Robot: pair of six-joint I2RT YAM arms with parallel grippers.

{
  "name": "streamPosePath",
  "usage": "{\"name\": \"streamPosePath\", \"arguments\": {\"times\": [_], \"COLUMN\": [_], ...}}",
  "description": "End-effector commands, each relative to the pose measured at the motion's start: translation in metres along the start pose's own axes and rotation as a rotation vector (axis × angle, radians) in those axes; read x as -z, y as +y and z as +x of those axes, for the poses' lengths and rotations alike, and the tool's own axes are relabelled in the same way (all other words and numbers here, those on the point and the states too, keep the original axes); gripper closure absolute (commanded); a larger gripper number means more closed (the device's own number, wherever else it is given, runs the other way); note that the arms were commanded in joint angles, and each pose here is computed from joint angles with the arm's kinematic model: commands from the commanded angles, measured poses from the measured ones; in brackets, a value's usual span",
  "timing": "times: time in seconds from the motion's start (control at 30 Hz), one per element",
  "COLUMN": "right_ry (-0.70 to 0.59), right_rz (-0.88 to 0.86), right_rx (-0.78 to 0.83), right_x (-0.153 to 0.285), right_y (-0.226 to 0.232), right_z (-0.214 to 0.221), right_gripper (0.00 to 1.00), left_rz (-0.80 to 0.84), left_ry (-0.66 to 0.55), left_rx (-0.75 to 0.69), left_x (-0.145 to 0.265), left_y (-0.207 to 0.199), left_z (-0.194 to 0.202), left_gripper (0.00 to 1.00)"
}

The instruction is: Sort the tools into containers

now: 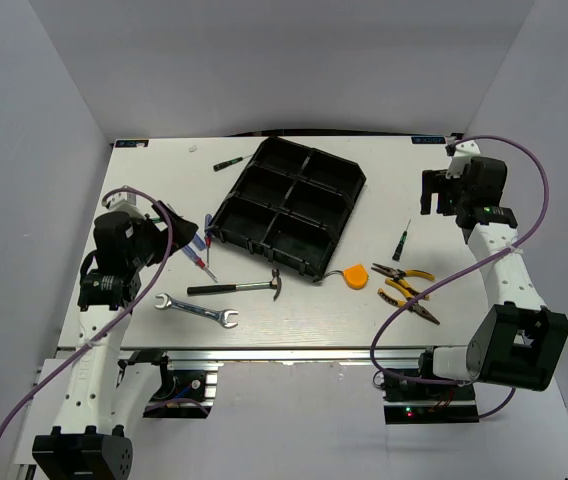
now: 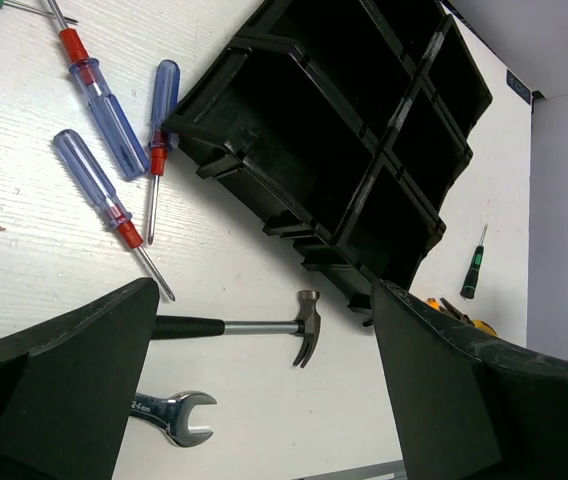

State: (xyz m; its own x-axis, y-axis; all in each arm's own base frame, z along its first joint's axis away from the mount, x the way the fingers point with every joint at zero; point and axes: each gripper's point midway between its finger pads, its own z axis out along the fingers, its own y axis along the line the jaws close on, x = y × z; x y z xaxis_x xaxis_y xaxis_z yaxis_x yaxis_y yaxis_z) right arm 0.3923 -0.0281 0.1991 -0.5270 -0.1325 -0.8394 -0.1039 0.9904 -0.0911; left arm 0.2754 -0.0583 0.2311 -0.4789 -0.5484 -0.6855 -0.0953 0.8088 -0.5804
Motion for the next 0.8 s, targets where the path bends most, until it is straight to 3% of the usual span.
{"name": "streamPosePath", "arguments": {"times": [0.0,0.1,0.27,0.33,0.43,0.57,0.67,0.7,0.77], "right_ry": [-0.076,-0.087,-0.123,-0.086,-0.015,0.190,0.304,0.326,0.368], "right_rz": [-0.029,-0.159,-0.550,-0.612,-0.639,-0.526,-0.354,-0.327,-0.275], "right_rx": [0.046,0.141,0.359,0.407,0.432,0.264,0.151,0.104,0.059], "right_x": [0.006,0.011,0.038,0.043,0.038,0.014,-0.004,-0.006,-0.010], "right_y": [0.002,0.022,0.084,0.095,0.105,0.091,0.069,0.068,0.063], "right_z": [-0.029,-0.029,-0.018,-0.005,0.016,0.057,0.083,0.087,0.101], "right_gripper": [0.10,0.10,0.11,0.11,0.11,0.12,0.26,0.35,0.40], "left_rz": [0.028,0.028,0.031,0.034,0.039,0.042,-0.001,-0.024,-0.071], "left_ry": [-0.013,-0.007,0.002,0.008,0.022,0.043,0.065,0.065,0.087], "left_rx": [0.002,0.004,0.009,0.012,0.021,0.041,0.099,0.108,0.155], "left_x": [0.000,-0.002,-0.005,-0.005,-0.007,-0.007,-0.006,-0.006,-0.006], "left_y": [-0.007,-0.006,-0.005,-0.005,-0.004,-0.002,0.009,0.015,0.026], "left_z": [-0.006,-0.004,-0.002,0.000,0.005,0.014,0.028,0.030,0.043], "left_gripper": [0.02,0.02,0.02,0.02,0.02,0.02,0.02,0.02,0.02]}}
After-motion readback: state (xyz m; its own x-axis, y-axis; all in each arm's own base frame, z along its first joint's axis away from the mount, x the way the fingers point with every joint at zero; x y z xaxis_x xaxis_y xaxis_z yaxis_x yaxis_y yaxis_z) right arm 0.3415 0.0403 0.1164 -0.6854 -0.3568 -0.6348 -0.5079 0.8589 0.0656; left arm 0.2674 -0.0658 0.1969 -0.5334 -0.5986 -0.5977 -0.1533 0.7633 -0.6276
